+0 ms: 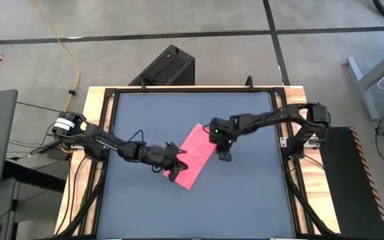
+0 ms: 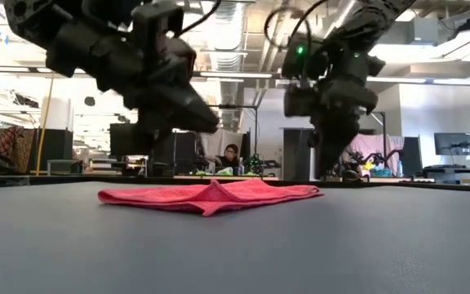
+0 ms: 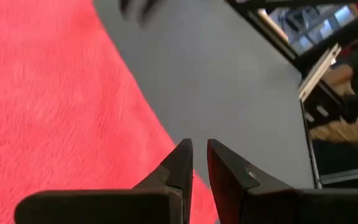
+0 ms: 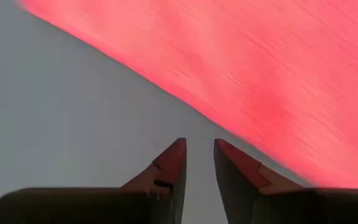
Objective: Roll towel
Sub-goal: Fold the pink towel
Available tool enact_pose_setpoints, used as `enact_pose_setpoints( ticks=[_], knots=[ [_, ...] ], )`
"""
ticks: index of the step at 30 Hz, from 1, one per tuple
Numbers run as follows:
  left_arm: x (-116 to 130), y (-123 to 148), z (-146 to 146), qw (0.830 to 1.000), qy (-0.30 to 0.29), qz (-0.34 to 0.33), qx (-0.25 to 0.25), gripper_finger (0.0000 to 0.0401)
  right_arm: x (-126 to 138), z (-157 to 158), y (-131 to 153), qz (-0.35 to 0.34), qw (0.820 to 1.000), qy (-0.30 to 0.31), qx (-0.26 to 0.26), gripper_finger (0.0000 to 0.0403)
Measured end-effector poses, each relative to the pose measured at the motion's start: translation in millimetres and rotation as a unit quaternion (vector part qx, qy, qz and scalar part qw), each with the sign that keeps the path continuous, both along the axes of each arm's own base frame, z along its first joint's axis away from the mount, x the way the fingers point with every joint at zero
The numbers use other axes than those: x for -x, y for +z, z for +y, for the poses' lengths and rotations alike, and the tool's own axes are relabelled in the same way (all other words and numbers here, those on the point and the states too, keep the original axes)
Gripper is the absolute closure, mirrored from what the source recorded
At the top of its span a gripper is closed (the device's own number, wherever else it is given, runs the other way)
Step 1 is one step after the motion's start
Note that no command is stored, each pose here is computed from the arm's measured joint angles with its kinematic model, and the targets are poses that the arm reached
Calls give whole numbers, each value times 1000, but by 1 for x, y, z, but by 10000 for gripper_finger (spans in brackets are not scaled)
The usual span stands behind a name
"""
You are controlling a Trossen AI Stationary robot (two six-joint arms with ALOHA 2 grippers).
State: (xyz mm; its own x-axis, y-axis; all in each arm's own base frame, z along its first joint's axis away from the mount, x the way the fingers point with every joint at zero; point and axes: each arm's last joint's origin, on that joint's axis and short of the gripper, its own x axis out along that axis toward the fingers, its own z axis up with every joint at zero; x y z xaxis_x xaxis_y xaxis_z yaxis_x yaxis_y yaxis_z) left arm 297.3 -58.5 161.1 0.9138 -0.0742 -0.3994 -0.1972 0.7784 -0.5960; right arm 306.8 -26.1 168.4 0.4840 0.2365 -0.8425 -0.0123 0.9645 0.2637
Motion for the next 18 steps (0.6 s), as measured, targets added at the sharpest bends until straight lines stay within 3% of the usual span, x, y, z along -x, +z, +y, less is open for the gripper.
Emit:
enact_pose_setpoints(
  ticks=[3,8,11,18],
  knots=[
    [1,0,-4,1000,7,4,4,365,-9,31,-2,-73,997,36,-7,292],
    [4,-7,-6,999,13,46,16,365,-26,82,-11,-161,984,53,45,292],
    [8,-14,-5,996,-10,90,9,365,-33,98,-18,-197,978,11,66,292],
    [24,-24,12,972,-107,201,-53,365,-46,113,-48,-203,974,-96,-15,296]
  ],
)
